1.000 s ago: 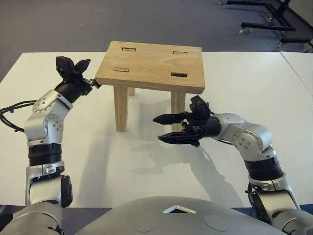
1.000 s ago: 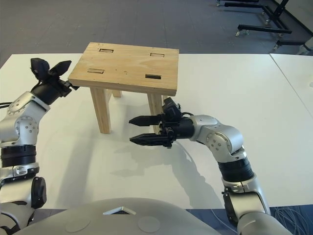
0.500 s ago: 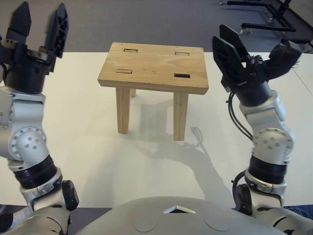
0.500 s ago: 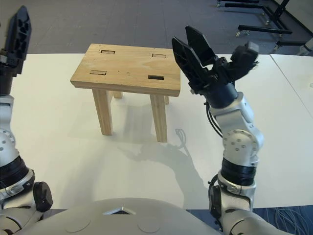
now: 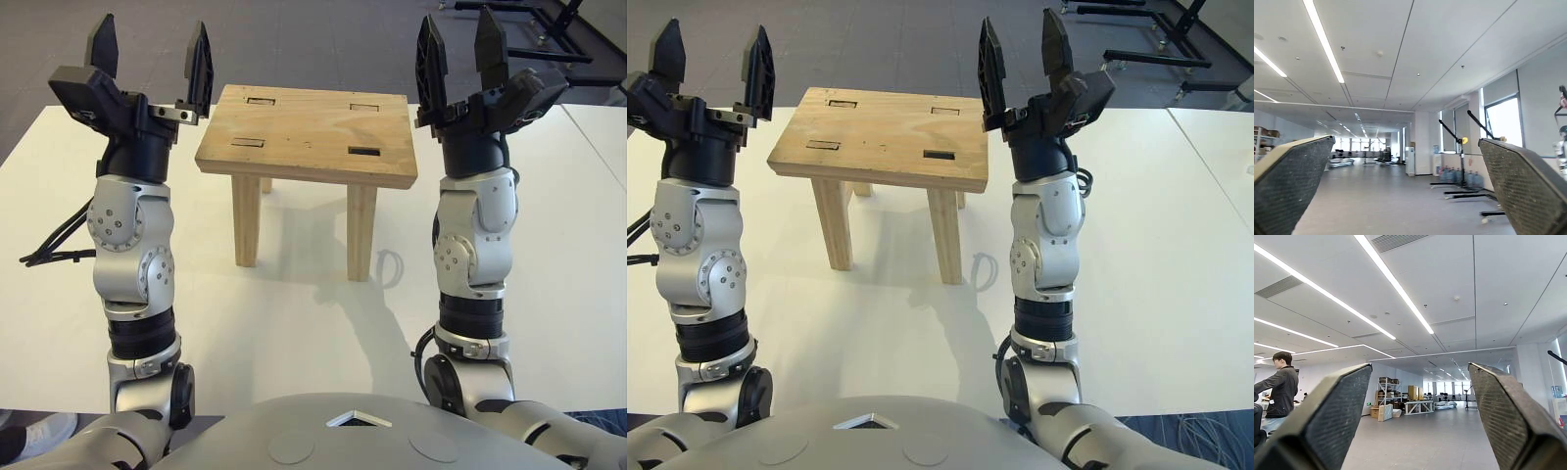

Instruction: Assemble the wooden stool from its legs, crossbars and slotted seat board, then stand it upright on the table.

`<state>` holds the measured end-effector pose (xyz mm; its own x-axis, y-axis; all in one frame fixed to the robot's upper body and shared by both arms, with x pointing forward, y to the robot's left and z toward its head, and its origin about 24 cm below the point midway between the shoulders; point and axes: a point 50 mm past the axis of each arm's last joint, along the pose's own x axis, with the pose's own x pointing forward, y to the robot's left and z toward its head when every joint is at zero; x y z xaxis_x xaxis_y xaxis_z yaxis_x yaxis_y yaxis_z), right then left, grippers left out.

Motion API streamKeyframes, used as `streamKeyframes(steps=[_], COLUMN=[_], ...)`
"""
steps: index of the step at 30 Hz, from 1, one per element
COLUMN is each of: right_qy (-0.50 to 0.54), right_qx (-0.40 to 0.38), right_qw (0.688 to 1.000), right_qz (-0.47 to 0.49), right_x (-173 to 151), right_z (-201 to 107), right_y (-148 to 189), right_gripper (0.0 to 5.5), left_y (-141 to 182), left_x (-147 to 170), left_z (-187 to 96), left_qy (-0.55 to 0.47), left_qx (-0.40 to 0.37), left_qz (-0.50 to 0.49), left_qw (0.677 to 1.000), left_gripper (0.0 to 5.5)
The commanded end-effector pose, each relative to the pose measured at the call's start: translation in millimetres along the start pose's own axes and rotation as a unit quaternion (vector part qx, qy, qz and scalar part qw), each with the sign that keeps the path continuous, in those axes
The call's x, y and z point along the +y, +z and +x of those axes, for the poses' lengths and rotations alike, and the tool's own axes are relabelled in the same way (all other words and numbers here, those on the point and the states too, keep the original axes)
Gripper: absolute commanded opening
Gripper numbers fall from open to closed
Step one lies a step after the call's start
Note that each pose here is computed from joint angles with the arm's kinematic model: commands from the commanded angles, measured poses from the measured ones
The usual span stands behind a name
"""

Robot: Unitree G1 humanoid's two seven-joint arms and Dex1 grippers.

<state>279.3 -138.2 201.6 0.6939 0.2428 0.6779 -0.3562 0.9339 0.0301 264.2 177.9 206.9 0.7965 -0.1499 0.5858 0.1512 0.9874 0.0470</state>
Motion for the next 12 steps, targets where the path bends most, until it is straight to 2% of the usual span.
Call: streamKeyframes(steps=[1,4,11,12], right_qy=[0.001,-0.003,-0.012,-0.012], right_qx=[0.003,0.013,0.018,0.017], right_qw=[1.0,1.0,1.0,1.0], right_qz=[-0.007,-0.016,-0.019,-0.019], right_x=[0.3,-2.7,-6.5,-6.5], right_z=[2.8,1.2,-0.5,-0.2], right_y=[-2.8,-5.7,-7.8,-8.0], right_gripper=[3.61,3.61,3.61,3.81], left_y=[-7.2,-9.6,-9.3,-9.1], left_x=[-0.7,-3.3,-9.2,-9.7], left_z=[-1.5,-4.1,-4.4,-4.3], left_qy=[0.009,0.041,0.055,0.053], left_qx=[0.008,0.003,-0.008,-0.009], left_qz=[0.092,0.142,0.131,0.128], left_qw=[0.996,0.989,0.99,0.99], left_gripper=[5.38,5.38,5.38,5.4])
